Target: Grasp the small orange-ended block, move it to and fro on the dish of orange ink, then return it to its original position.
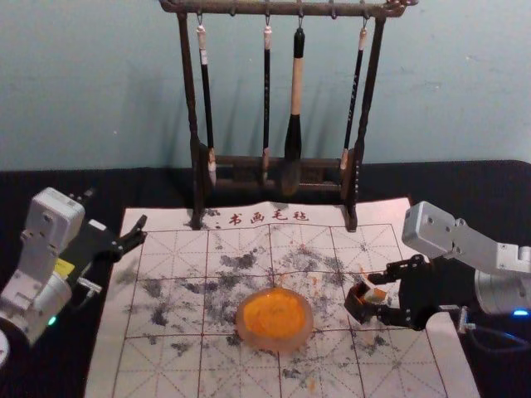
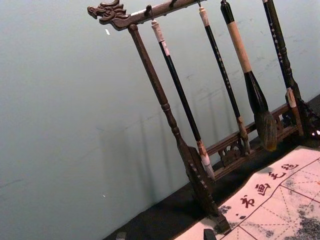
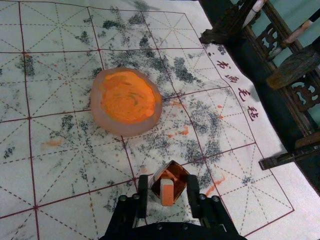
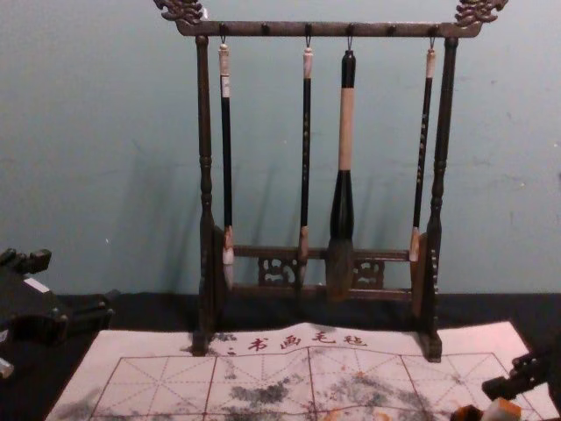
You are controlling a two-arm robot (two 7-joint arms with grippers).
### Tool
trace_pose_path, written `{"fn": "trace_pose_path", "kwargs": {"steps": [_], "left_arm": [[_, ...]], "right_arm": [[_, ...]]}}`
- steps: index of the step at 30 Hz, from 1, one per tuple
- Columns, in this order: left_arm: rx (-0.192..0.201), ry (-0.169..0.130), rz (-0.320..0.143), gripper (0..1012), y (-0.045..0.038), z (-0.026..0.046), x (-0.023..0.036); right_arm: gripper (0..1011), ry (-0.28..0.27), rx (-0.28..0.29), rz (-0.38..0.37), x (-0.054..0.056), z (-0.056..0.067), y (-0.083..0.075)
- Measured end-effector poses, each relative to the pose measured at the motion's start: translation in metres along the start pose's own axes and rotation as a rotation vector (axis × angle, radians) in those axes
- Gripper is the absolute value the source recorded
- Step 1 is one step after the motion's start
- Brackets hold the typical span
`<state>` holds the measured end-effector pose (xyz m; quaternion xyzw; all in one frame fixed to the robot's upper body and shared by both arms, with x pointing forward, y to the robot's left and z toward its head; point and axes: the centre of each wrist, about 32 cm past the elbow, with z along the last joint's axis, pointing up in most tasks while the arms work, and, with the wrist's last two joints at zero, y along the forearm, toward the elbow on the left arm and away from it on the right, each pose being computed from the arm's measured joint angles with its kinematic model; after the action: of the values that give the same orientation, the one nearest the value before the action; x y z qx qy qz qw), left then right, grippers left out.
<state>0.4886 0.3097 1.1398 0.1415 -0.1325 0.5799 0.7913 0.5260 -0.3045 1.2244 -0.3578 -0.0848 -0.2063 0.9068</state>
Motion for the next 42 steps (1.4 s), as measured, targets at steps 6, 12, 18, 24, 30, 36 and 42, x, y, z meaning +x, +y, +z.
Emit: {"fn": "trace_pose_path", "kwargs": {"steps": [6, 12, 18, 24, 30, 36, 42], "left_arm": [[0.0, 0.0, 0.0, 1001, 0.0, 0.0, 0.0], [0.0, 0.0, 0.0, 1001, 0.0, 0.0, 0.0], [0.0, 0.0, 0.0, 1001, 0.0, 0.0, 0.0], [0.0, 0.0, 0.0, 1001, 0.0, 0.0, 0.0], [0.0, 0.0, 0.0, 1001, 0.0, 0.0, 0.0], [0.0, 0.0, 0.0, 1001, 0.0, 0.0, 0.0], [0.0, 0.0, 0.0, 1001, 0.0, 0.0, 0.0]], "right_arm": [[622, 0.0, 0.0, 0.0, 0.0, 0.0, 0.0], [803, -0.001, 0.001, 0.0, 0.0, 0.0, 0.0], [970, -0.001, 0.001, 0.0, 0.0, 0.0, 0.0], [1000, -0.001, 0.002, 0.0, 0.0, 0.0, 0.0], [1000, 0.014, 0.055, -0.061, -0.001, -0.001, -0.005], [1000, 0.04, 0.105, -0.124, 0.0, 0.0, -0.011], [1000, 0.107, 0.146, -0.224, 0.003, -0.002, -0.022]]}}
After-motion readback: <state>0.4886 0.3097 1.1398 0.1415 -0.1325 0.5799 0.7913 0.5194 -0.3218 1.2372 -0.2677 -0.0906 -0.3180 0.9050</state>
